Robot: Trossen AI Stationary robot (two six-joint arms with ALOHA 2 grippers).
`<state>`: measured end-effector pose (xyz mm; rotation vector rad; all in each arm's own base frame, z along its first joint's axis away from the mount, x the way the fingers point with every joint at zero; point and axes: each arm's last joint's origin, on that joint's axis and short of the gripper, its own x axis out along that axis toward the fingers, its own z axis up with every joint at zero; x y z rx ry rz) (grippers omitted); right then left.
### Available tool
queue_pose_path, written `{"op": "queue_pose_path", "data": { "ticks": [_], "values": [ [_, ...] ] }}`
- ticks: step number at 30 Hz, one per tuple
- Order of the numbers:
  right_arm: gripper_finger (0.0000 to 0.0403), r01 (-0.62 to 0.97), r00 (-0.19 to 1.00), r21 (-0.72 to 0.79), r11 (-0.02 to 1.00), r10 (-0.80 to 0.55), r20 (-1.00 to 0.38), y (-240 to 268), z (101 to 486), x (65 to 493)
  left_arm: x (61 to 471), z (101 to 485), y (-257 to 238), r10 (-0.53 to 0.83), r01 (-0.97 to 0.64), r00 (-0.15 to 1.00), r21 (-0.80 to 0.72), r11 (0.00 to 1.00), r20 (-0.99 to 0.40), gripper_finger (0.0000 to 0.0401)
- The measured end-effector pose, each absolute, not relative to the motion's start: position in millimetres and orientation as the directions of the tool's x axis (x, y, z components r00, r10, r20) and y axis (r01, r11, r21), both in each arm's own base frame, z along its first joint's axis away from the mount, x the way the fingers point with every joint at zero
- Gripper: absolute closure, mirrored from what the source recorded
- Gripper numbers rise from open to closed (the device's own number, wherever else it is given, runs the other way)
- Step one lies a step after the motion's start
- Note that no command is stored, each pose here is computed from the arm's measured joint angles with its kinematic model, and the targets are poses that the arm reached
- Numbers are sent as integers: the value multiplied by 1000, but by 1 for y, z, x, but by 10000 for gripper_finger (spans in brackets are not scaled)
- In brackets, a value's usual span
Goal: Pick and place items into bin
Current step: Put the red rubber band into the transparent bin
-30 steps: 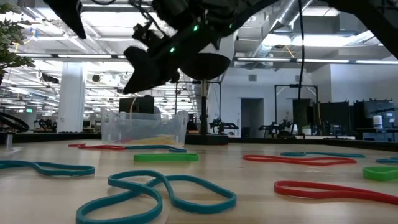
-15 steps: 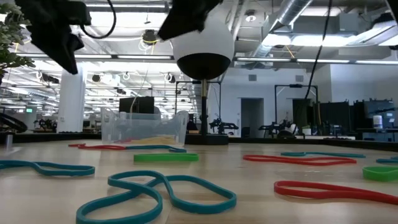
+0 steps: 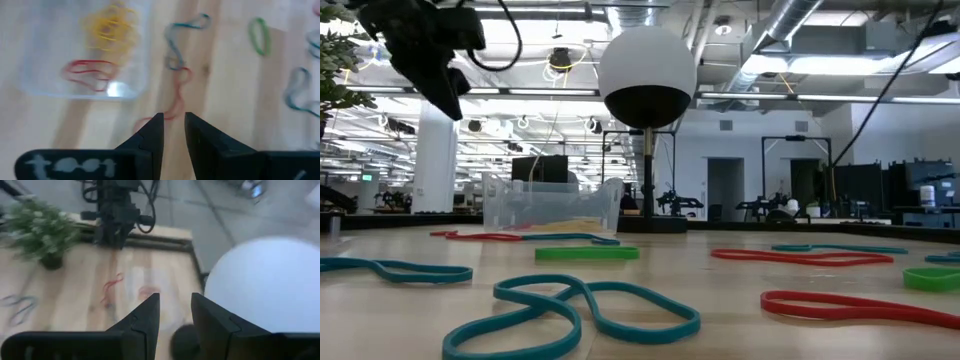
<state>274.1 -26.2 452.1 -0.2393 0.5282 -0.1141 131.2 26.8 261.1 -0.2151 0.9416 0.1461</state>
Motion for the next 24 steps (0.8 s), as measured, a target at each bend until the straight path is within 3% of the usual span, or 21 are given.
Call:
{"op": "queue_pose_path", "data": {
  "ticks": [7,15,24],
  "values": [
    [296,-102,771,-24,994,64,-634,-27,414,253,151,245,29,-39,-187,479,-145,972,-877,335],
    [296,-50,764,55,997,74,-641,-25,336,264,171,225,22,-118,-127,349,-172,977,-929,335],
    [296,-22,811,155,988,108,-575,-12,288,281,192,196,19,-110,-135,186,-136,981,-976,335]
  ]
}}
